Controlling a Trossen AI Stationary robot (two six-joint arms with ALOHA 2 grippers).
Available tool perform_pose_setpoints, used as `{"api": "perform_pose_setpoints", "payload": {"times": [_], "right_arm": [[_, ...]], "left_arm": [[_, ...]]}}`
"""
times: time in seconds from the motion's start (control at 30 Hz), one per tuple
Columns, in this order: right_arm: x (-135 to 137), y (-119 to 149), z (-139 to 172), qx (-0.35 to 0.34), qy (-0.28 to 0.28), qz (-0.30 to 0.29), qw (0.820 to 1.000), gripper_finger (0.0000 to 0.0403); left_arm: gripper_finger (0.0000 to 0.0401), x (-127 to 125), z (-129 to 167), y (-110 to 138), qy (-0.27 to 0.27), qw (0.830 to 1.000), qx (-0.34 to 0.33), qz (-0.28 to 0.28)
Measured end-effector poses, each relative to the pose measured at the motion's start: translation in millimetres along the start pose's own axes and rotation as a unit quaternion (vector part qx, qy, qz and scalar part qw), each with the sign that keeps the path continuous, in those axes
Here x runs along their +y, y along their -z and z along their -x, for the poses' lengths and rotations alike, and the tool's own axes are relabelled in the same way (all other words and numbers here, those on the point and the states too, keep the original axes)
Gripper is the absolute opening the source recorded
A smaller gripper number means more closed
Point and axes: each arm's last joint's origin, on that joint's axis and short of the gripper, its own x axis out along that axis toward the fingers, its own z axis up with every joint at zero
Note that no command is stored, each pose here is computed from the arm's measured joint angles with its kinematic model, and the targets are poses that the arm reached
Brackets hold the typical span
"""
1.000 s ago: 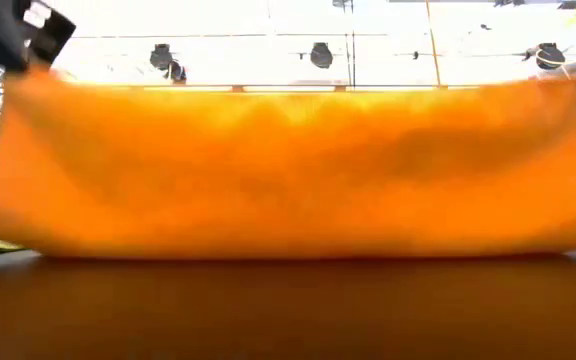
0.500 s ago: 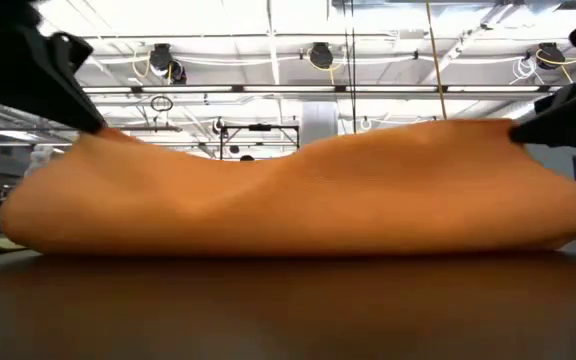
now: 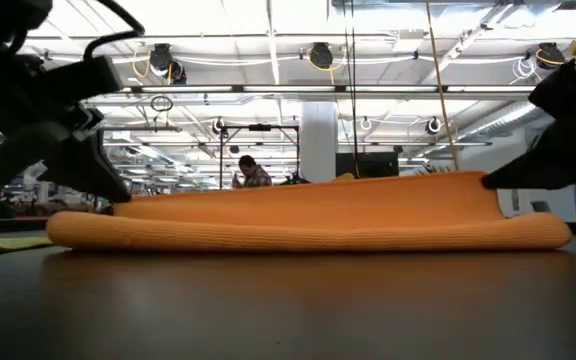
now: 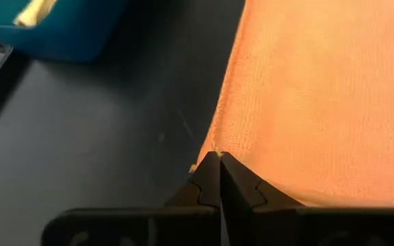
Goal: Fold microfiber towels
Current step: Fold the orange microfiber cloth
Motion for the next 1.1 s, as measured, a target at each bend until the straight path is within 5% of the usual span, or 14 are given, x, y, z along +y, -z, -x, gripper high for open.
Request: {"api": "perform_pose_setpoints", "payload": {"times": [0.33, 0.63, 0.8, 0.93, 1.1], "right_arm": [[-0.1, -7.3, -8.1, 0.016, -0.04, -0.018, 0.999, 0.0013], [-2.8, -11.0, -13.1, 0.017, -0.032, 0.027, 0.999, 0.0058], [-5.1, -17.8, -14.2, 0.001, -0.024, 0.043, 0.999, 0.0084], [-5.6, -24.5, -12.3, -0.016, -0.031, 0.027, 0.999, 0.01], [-0.1, -24.5, -11.4, 0.011, -0.115, 0.024, 0.993, 0.0104]], "left_arm": [[0.0012, 4.1, -9.9, -3.7, 0.03, 0.999, 0.011, -0.006], [0.0117, 7.5, -8.2, -27.5, 0.04, 0.999, 0.007, -0.002], [0.0141, 13.6, 0.5, -48.4, 0.027, 0.999, 0.022, -0.001], [0.0142, 12.9, 8.4, -69.2, 0.033, 0.999, 0.005, 0.04], [0.0142, 3.1, 10.3, -84.0, 0.082, 0.988, -0.074, 0.103]]}}
